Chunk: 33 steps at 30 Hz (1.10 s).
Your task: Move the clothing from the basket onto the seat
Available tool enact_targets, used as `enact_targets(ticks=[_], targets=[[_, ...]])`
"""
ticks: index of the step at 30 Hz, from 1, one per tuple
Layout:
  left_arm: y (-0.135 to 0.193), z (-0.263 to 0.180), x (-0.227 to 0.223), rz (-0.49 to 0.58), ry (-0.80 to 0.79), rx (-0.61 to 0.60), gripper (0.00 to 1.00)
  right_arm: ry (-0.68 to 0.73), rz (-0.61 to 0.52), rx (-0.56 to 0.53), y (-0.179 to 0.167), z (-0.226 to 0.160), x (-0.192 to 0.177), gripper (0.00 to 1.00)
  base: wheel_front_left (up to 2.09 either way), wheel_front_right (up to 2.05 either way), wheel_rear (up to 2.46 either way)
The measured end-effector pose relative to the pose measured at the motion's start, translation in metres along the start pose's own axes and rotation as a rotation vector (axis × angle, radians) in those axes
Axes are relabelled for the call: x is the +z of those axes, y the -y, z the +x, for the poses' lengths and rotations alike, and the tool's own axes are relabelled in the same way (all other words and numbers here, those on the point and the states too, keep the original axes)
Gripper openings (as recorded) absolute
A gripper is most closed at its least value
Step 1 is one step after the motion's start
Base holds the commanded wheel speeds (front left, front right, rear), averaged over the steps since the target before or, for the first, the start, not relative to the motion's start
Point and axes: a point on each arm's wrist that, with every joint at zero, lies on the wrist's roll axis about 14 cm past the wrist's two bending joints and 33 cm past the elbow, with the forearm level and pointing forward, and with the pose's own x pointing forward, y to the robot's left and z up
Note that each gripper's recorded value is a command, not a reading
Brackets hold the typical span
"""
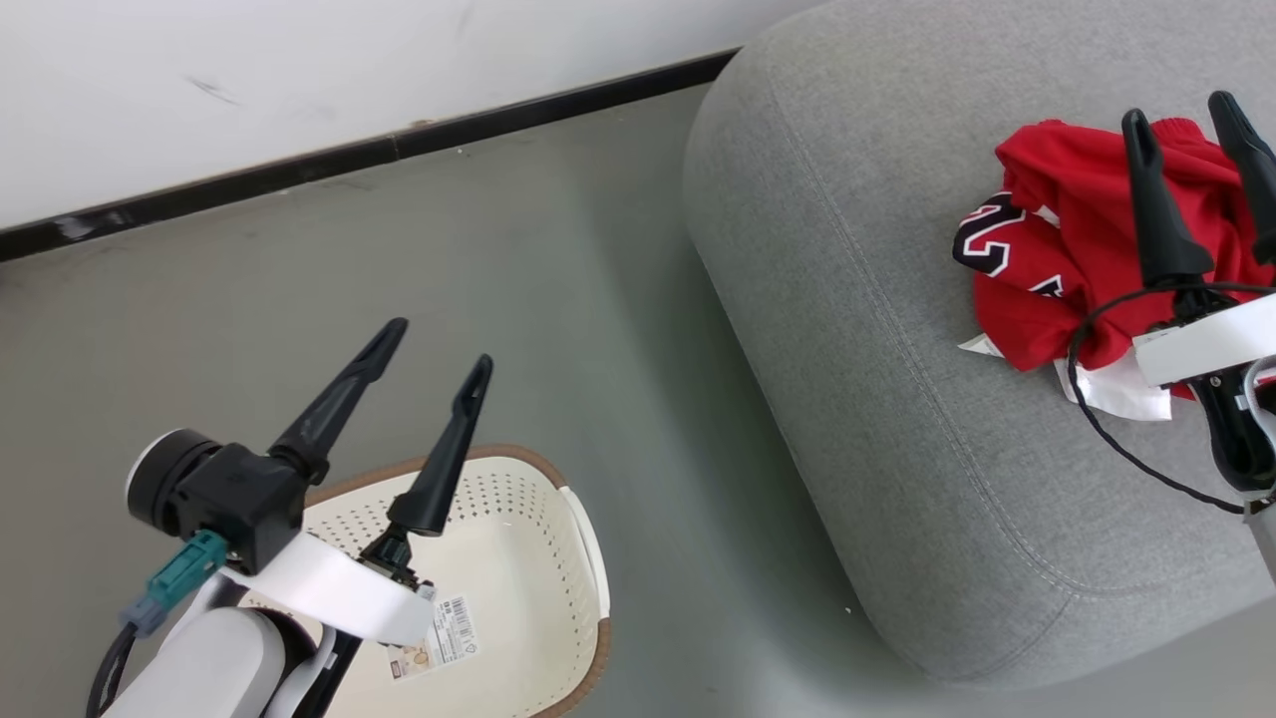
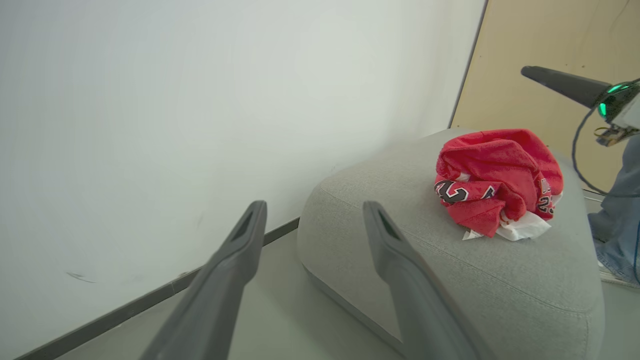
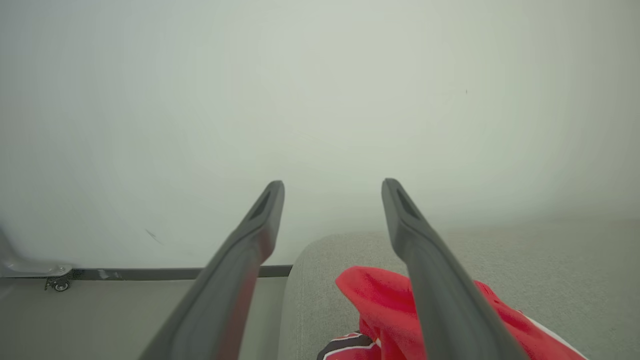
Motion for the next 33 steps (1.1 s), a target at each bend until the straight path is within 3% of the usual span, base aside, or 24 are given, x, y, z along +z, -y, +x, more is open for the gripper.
enact_targets(ticks=[11, 19, 33], targets=[[-0.042, -0.034, 0.004, 0.006, -0.011, 0.240, 1.00, 0.077, 0.052, 0.110, -0.054, 0.013, 0.016, 1.00, 0.00, 0.00, 0.00], [-0.071, -0.065, 0.009, 0.022, -0.009, 0.424, 1.00, 0.051, 0.102, 0.157, -0.086, 0.004, -0.001, 1.00, 0.00, 0.00, 0.00], [-0.082, -0.105, 0.032, 0.039, 0.042, 0.576, 1.00, 0.022, 0.176, 0.216, -0.129, -0.018, -0.018, 1.00, 0.00, 0.00, 0.00]])
